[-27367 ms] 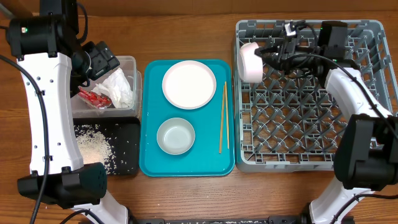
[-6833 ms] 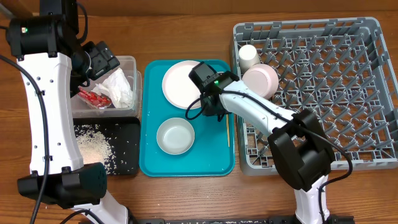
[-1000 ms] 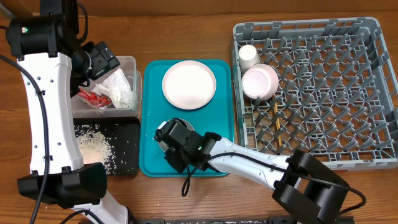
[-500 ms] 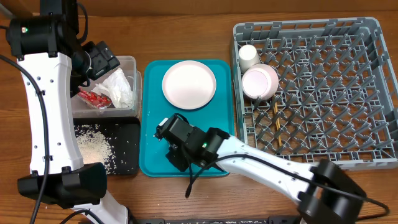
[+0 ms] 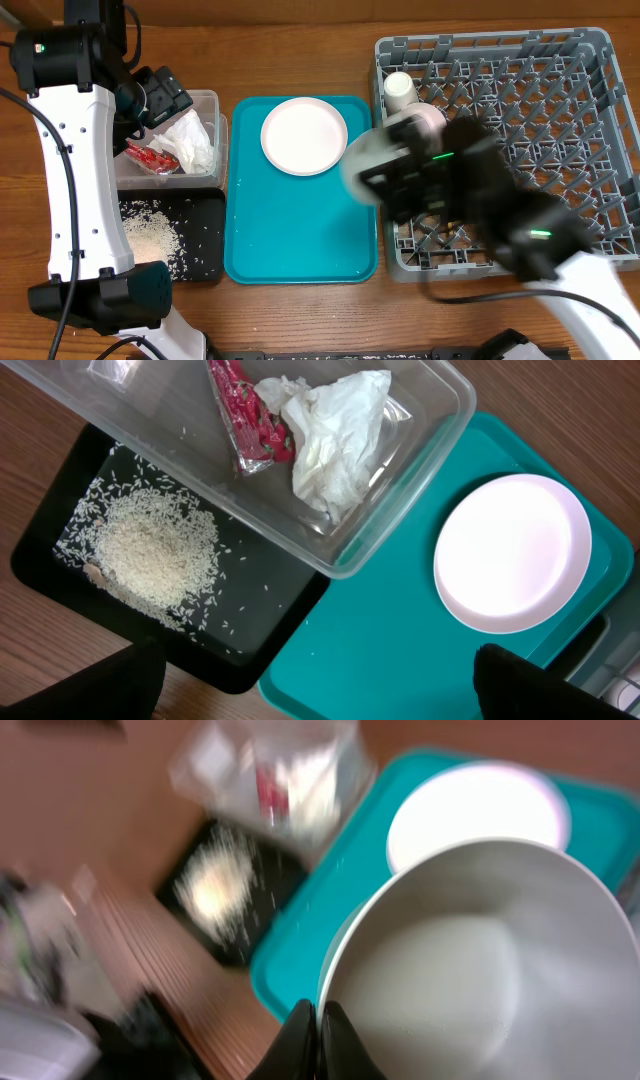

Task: Sort waste into correct bins and load items into the dishwasher
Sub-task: 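Lift the grey bowl and carry it into the dish rack, then set the grey bowl in the rack and release it, then move the right gripper back to the white plate on the tray, then grasp the white plate edge with the right gripper and lift, then carry the plate into the dish rack and stand it upright, then push the plate into the rack slot and open the right gripper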

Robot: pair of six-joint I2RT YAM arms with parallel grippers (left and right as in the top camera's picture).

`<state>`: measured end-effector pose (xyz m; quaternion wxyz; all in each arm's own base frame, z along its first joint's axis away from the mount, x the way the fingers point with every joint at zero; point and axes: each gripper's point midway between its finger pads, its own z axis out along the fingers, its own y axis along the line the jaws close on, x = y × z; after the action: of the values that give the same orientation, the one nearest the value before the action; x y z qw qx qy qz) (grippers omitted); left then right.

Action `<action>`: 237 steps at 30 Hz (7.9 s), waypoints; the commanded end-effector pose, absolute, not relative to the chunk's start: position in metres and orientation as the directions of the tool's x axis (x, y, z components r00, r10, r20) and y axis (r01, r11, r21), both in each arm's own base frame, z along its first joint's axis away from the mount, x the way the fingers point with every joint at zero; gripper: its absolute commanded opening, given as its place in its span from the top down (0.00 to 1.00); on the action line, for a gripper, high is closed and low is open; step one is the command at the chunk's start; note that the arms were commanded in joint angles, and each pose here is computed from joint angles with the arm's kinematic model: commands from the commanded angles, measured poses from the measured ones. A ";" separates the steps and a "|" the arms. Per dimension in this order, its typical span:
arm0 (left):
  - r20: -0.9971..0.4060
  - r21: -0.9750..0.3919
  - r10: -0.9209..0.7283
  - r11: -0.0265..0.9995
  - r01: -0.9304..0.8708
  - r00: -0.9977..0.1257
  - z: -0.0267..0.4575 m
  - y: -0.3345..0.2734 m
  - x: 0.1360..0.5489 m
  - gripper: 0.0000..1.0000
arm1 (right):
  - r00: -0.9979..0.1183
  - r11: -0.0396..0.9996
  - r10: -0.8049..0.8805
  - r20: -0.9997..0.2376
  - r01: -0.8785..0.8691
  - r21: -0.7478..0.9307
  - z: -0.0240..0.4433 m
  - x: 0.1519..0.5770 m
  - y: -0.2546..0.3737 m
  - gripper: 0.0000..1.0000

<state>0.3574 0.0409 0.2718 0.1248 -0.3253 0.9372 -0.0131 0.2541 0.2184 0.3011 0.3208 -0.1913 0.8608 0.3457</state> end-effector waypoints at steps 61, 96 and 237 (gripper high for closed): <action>-0.235 -0.112 -0.598 0.800 -0.590 -0.766 0.275 0.038 0.357 0.00 | -0.956 0.159 0.246 -0.160 -0.123 0.980 0.178 0.303 0.097 0.96; -0.235 -0.112 -0.598 0.800 -0.590 -0.766 0.275 0.038 0.357 0.00 | -0.910 0.851 0.153 -0.384 -0.076 0.520 0.207 0.383 0.081 0.63; -0.235 -0.112 -0.598 0.800 -0.590 -0.766 0.275 0.038 0.357 0.00 | -0.827 0.713 0.466 -0.315 0.141 0.687 0.161 0.410 -0.030 0.71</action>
<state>0.3575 0.0408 0.2718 0.1250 -0.3252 0.9373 -0.0130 0.4097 -0.0056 0.1874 0.2440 0.1386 0.8618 0.4226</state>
